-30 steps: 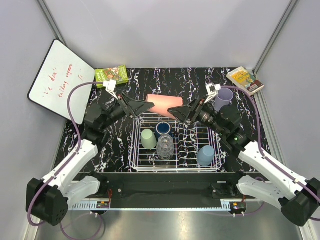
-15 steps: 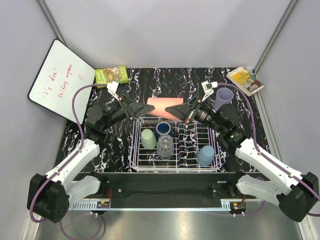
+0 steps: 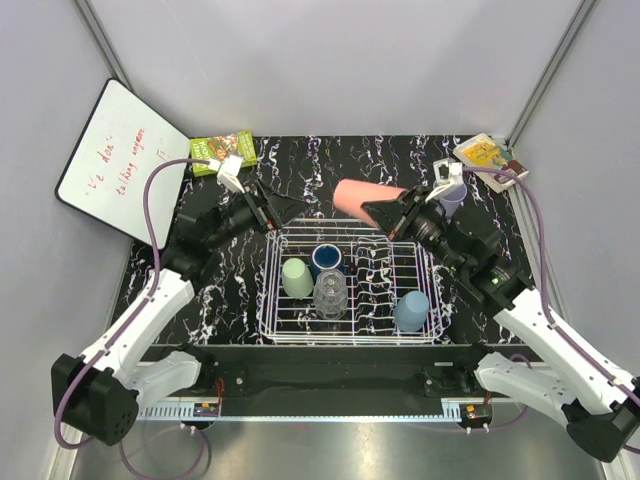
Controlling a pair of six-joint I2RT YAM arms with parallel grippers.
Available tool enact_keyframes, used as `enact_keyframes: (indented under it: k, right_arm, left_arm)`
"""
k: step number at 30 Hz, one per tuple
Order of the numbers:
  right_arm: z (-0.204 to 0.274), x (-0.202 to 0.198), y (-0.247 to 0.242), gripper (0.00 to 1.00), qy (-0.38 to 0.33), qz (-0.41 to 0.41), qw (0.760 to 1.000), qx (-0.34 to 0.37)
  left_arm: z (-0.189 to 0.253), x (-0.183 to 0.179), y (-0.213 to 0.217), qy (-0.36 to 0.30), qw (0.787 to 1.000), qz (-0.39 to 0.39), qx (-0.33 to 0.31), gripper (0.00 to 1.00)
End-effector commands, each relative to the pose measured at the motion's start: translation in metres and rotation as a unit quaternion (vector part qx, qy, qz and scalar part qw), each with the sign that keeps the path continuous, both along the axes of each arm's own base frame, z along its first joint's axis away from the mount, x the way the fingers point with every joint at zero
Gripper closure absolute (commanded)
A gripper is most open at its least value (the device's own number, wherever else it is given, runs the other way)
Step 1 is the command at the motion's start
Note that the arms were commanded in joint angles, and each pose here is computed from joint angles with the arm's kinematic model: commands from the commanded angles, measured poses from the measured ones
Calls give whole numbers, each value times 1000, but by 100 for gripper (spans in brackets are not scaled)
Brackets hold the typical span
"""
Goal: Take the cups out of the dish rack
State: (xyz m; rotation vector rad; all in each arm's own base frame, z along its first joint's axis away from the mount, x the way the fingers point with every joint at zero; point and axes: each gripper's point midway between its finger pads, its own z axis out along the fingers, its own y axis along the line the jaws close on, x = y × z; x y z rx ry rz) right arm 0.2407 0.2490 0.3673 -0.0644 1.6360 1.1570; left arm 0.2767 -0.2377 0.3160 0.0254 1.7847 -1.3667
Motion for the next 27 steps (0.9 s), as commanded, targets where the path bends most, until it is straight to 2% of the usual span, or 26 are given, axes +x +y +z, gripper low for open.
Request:
enact_keyframes:
  k: [1,2,3,4,5,6,7,8,9,10,11,13,15,18,27]
  right_arm:
    - [-12,51,-60,100,30,-205,970,-127]
    - [-16,59,-67,100,32,-228,959,-162]
    - [8,69,-85,100,26,-285,943,-168]
    - [-18,84,-87,100,58,-302,923,-230]
    - [7,92,-92,100,47,-324,914,-239]
    - [7,102,-101,100,54,-355,895,-265]
    - [-21,121,-101,100,84,-363,869,-325]
    - [0,132,-104,100,78,-377,865,-321]
    - [-20,150,-95,100,100,-366,859,-345]
    - [-27,161,-107,100,121,-370,853,-349]
    - [-21,171,-107,100,128,-368,861,-327]
    - [-49,191,-97,100,174,-328,874,-314]
    - [-71,213,-106,100,202,-324,868,-318]
    - [-98,226,-112,100,234,-316,856,-336]
    - [-151,238,-102,100,282,-287,844,-355]
  left_arm:
    - [-30,17,30,38,991,98,87,1]
    - [-36,21,35,47,987,115,99,1]
    - [-39,22,39,54,985,124,108,1]
    - [-47,20,43,69,981,130,125,1]
    - [-52,23,49,78,976,149,136,2]
    - [-56,23,55,86,972,161,147,4]
    - [-56,20,60,93,968,172,157,5]
    - [-55,22,67,93,964,192,161,5]
    - [-55,21,71,93,962,199,162,5]
    - [-51,17,73,86,962,203,159,5]
    - [-49,16,75,82,962,206,158,5]
    - [-49,13,77,80,962,207,162,5]
    - [-54,13,78,86,960,207,169,5]
    - [-64,12,78,98,958,203,179,5]
    - [-85,15,71,127,956,184,192,6]
